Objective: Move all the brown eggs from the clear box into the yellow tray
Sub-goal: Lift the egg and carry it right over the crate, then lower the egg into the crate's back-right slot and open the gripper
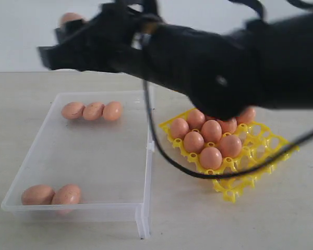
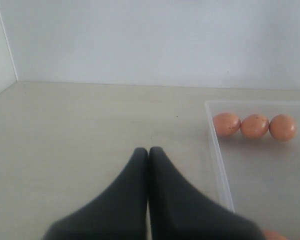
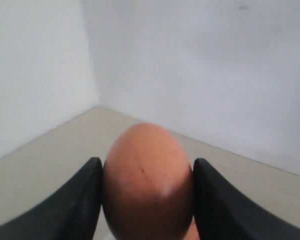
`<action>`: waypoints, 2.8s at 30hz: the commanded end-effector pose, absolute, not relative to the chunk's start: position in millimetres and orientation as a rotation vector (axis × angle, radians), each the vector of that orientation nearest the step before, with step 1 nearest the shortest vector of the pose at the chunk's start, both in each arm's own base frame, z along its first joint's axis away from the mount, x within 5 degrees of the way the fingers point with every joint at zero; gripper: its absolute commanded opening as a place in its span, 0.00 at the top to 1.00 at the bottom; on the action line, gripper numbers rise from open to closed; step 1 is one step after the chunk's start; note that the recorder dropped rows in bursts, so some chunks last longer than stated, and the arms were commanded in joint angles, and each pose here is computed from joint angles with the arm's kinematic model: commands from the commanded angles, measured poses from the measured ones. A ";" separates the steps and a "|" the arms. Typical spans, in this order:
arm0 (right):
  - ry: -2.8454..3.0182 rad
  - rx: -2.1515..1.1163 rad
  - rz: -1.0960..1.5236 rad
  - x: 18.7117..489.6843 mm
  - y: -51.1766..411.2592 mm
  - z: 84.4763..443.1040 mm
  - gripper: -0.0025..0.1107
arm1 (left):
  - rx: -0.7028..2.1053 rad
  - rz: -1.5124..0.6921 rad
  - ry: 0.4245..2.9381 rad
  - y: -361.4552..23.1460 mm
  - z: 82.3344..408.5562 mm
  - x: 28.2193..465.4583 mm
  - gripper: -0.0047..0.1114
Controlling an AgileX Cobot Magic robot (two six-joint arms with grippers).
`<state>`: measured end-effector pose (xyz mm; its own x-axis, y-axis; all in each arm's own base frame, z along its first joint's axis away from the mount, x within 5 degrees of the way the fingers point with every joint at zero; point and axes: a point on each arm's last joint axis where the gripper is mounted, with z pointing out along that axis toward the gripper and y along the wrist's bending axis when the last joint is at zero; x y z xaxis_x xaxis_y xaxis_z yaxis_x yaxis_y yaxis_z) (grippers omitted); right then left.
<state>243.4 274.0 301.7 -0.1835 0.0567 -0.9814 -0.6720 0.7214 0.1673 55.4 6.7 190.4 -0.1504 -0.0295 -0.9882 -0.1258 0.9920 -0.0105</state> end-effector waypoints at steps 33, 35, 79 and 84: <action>1.983 -0.558 0.894 327.6 -6.4 118.5 0.98 | -0.116 0.078 1.713 6.4 192.1 55.1 1.00; 1.983 -0.563 0.897 327.5 -6.3 115.8 0.98 | -0.116 0.078 1.713 6.4 192.1 55.1 1.00; 1.918 -0.609 0.918 330.6 12.0 115.6 0.98 | -0.116 0.078 1.713 6.4 192.1 55.1 1.00; 1.938 -0.606 0.946 328.8 12.8 114.9 0.81 | -0.116 0.078 1.713 6.4 192.1 55.1 1.00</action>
<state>329.7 11.6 112.6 -0.4964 -0.0593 -0.8661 -0.7056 0.6087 0.3628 55.4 6.7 190.4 -0.1504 -0.0295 -0.9882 -0.1258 0.9920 -0.0105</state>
